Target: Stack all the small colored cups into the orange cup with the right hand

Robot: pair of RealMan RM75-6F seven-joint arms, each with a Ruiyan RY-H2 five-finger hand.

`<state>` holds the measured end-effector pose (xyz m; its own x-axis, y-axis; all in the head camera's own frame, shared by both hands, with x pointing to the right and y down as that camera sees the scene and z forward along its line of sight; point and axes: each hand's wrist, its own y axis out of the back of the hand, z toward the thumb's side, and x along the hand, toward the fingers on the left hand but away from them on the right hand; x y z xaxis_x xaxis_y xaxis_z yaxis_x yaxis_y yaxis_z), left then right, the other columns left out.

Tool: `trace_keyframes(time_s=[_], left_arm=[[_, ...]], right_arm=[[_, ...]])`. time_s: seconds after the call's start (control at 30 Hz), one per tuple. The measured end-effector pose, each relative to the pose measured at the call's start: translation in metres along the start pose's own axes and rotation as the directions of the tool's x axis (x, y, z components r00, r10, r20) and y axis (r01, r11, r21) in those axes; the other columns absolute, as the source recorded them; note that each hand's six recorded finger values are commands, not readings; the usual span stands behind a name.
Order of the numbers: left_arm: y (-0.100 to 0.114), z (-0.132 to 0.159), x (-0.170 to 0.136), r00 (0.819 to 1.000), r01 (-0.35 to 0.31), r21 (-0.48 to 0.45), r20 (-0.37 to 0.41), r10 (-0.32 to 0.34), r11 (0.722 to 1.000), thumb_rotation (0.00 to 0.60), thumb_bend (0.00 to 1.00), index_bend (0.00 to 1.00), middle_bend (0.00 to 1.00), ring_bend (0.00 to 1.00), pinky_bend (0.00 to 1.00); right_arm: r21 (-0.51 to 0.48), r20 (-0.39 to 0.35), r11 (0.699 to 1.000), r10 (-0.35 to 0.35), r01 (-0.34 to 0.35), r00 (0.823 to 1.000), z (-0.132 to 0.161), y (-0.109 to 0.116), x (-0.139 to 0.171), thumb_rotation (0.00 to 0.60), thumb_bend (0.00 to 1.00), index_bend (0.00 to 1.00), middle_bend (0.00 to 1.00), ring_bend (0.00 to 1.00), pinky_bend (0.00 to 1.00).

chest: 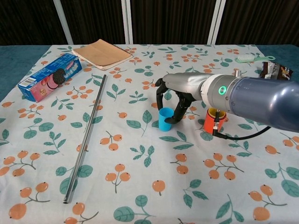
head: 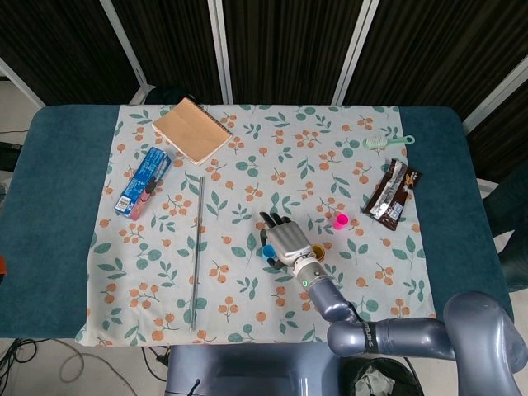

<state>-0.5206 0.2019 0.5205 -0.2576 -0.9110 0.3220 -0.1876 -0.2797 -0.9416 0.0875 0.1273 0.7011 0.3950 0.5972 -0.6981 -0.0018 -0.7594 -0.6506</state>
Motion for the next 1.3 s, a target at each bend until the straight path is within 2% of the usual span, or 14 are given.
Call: trace_keyframes(time_s=[0.37, 0.57, 0.83, 1.1, 1.3], left_arm=[[0.000, 0.000, 0.000, 1.000, 0.002, -0.001, -0.002, -0.002, 1.000, 0.600, 0.41, 0.17, 0.03, 0.01, 0.13], [0.000, 0.000, 0.000, 1.000, 0.001, 0.000, -0.003, -0.001, 1.000, 0.600, 0.41, 0.17, 0.03, 0.01, 0.13], [0.000, 0.000, -0.001, 1.000, -0.001, 0.002, -0.003, 0.001, 1.000, 0.600, 0.41, 0.17, 0.03, 0.01, 0.13], [0.000, 0.001, -0.002, 1.000, -0.003, 0.005, -0.003, 0.003, 1.000, 0.600, 0.41, 0.17, 0.03, 0.01, 0.13], [0.000, 0.000, -0.002, 1.000, -0.004, 0.006, -0.004, 0.004, 1.000, 0.600, 0.41, 0.17, 0.03, 0.01, 0.13]], right_arm=[[0.010, -0.010, 1.000, -0.027, 0.027, 1.000, 0.000, 0.012, 0.005, 0.600, 0.41, 0.52, 0.00, 0.08, 0.19], [0.031, 0.000, 0.997, -0.065, 0.065, 0.998, -0.010, 0.034, 0.018, 0.600, 0.41, 0.52, 0.00, 0.08, 0.19], [0.055, 0.047, 0.993, -0.107, 0.104, 0.993, -0.040, 0.064, 0.050, 0.600, 0.41, 0.53, 0.00, 0.08, 0.19], [0.063, 0.089, 0.994, -0.091, 0.086, 0.992, -0.067, 0.066, 0.082, 0.600, 0.41, 0.53, 0.00, 0.08, 0.19], [0.064, 0.103, 0.995, -0.079, 0.073, 0.991, -0.077, 0.063, 0.089, 0.600, 0.41, 0.53, 0.00, 0.08, 0.19]])
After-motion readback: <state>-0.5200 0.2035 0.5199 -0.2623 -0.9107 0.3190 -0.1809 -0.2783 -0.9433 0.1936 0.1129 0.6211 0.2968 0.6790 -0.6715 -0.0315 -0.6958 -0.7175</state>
